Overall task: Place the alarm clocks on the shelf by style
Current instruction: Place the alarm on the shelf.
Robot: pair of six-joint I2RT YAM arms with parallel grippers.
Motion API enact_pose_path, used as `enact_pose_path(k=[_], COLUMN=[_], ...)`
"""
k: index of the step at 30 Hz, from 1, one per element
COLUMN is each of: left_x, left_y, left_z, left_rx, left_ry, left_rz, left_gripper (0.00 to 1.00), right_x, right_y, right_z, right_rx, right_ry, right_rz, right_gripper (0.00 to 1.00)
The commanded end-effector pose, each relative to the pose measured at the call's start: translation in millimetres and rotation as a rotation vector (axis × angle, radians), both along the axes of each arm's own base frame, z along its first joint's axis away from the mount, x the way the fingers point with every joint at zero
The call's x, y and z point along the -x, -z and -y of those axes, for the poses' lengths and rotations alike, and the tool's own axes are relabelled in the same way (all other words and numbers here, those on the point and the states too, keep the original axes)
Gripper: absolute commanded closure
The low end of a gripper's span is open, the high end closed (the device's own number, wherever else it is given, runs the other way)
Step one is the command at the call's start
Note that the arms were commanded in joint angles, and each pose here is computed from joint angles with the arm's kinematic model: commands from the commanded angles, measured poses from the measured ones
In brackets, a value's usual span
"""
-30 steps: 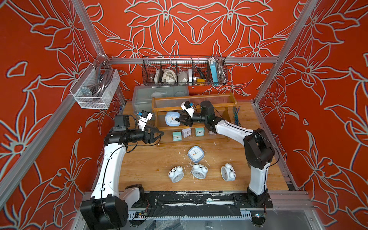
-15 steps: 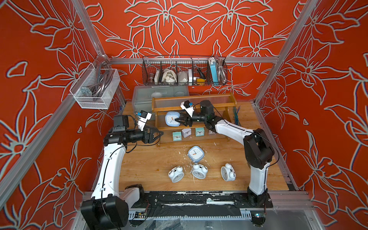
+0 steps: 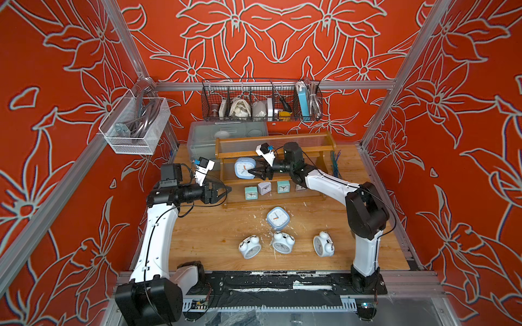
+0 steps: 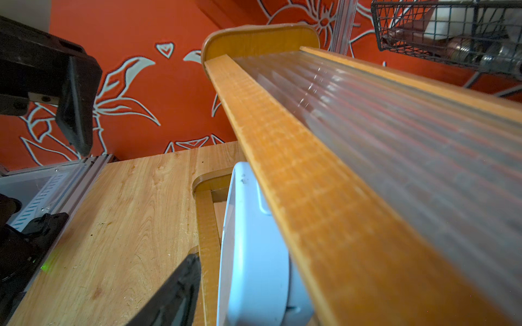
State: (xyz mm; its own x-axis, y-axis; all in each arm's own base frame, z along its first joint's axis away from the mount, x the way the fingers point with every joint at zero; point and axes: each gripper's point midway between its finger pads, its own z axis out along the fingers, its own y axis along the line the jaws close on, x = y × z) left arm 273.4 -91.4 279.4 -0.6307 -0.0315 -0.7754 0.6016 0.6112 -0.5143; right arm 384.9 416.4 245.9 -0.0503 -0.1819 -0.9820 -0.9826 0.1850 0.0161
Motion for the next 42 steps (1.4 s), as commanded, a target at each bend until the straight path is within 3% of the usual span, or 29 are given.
enact_pose_path(k=[1, 29, 42], left_x=[4.6, 5.5, 5.9], left_y=[-5.3, -5.4, -6.3], left_z=[1.3, -0.6, -1.2], left_rx=[0.015, 0.025, 0.026], left_ry=[0.012, 0.007, 0.005], left_rz=[0.026, 0.025, 0.028], left_gripper=[0.31, 0.31, 0.31], right_x=[-1.7, -1.1, -3.0], right_y=[5.6, 26.3, 29.2], right_z=[4.7, 15.8, 21.1], right_rx=[0.032, 0.099, 0.110], right_ry=[0.023, 0.065, 0.076], right_rz=[-0.018, -0.024, -0.015], right_gripper=[0.31, 0.28, 0.38])
